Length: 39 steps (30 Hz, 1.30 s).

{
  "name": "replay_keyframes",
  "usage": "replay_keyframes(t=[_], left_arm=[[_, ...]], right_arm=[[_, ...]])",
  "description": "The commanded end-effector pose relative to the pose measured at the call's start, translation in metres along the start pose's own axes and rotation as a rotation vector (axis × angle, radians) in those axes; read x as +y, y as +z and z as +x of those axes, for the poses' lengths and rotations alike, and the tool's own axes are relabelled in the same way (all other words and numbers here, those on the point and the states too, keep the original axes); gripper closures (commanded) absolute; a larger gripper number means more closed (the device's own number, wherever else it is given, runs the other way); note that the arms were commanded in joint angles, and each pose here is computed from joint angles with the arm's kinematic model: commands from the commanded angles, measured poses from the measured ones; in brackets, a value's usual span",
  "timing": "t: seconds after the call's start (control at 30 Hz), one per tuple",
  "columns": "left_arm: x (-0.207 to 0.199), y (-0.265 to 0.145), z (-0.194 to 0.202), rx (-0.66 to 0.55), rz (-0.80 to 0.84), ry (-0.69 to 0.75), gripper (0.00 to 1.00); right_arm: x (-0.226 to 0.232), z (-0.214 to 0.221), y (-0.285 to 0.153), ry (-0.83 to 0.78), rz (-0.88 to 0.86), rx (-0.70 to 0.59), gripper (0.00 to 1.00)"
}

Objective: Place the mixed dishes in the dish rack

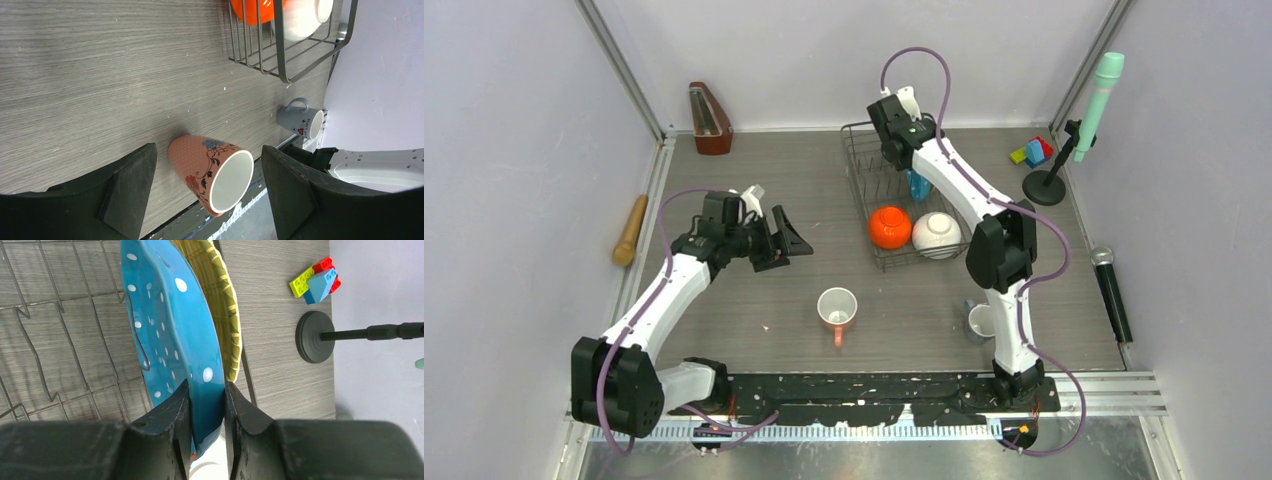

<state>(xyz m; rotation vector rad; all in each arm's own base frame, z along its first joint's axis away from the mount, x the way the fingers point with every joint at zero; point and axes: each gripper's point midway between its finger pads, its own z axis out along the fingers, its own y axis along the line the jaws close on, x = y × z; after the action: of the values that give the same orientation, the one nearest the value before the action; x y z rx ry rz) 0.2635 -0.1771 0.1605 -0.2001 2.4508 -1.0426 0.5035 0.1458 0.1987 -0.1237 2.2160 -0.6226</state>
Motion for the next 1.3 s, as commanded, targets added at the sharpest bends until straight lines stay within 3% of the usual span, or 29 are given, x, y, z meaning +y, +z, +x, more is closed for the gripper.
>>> replay_keyframes(t=[0.0,0.1,0.17,0.33,0.6,0.8,1.07,1.27], left_arm=[[-0.004,0.0,-0.002,-0.004,0.007,0.036,0.21],[-0.002,0.002,-0.001,0.006,0.002,0.033,0.2],[-0.002,0.004,0.0,0.018,0.006,0.03,0.2],[-0.004,0.003,0.0,0.021,0.008,0.038,0.2],[-0.008,0.004,0.012,0.076,0.003,0.076,0.2],[-0.019,-0.001,0.035,0.149,0.009,0.156,0.21],[-0.005,-0.013,0.06,0.201,-0.18,0.294,0.23],[-0.005,-0.008,0.08,0.222,-0.264,0.365,0.29]], right_arm=[[-0.017,-0.017,-0.004,0.164,-0.043,-0.032,0.86],[-0.02,-0.023,-0.007,0.17,-0.048,-0.043,0.47],[-0.024,-0.029,-0.01,0.172,-0.043,-0.055,0.32],[-0.035,-0.046,-0.022,0.181,-0.046,-0.082,0.11],[-0.041,-0.058,-0.054,0.231,-0.158,-0.108,0.07],[-0.04,-0.054,-0.109,0.337,-0.39,-0.13,0.07],[-0.042,0.0,-0.159,0.425,-0.576,-0.135,0.07],[-0.064,0.035,-0.189,0.449,-0.616,-0.151,0.07]])
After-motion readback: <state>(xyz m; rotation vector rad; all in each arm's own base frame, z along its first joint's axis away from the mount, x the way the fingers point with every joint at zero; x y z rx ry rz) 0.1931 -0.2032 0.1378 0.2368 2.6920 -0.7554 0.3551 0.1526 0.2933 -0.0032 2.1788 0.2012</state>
